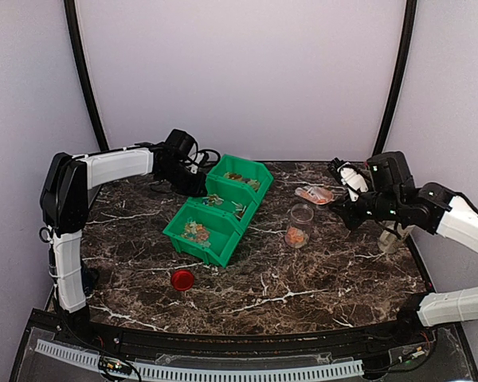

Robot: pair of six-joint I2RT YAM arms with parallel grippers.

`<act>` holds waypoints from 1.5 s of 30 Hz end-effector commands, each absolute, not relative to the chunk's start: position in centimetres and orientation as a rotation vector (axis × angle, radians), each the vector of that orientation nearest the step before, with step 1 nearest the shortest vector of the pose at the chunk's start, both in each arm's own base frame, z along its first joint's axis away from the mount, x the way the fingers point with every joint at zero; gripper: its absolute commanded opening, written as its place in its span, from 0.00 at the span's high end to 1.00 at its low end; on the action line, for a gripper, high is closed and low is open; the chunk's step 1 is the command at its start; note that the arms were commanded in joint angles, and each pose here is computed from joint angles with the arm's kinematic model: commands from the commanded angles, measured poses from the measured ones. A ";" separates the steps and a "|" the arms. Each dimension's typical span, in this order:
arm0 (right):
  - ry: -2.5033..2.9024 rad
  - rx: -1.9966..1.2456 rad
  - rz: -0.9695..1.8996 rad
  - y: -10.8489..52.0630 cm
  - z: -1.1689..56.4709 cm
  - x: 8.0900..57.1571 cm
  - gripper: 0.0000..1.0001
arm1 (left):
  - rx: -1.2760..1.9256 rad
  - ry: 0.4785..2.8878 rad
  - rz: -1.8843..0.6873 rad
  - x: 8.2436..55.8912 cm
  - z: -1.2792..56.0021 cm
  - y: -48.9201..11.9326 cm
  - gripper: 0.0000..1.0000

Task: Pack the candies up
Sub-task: Place the fake candies in the packing bottle.

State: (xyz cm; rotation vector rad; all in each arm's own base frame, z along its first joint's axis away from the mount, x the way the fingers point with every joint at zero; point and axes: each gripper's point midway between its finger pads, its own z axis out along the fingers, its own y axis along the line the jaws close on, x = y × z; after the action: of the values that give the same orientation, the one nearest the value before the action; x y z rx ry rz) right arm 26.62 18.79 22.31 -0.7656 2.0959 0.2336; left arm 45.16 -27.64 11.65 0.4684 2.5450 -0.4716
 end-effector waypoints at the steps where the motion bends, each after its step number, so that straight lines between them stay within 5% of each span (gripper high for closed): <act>1: 2.102 -0.724 0.234 18.6 23.1 26.1 1.00 | 0.463 2.323 -0.576 45.9 20.1 -28.7 1.00; 45: 2.333 -0.862 0.105 17.8 21.7 23.9 1.00 | 0.462 2.328 -0.578 45.7 19.7 -28.6 1.00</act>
State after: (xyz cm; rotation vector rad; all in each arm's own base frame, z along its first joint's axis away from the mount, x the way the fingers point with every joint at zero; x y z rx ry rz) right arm 23.90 17.54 20.40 -0.8572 2.3636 0.1021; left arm 44.97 -27.48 11.06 0.4683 2.5536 -0.4655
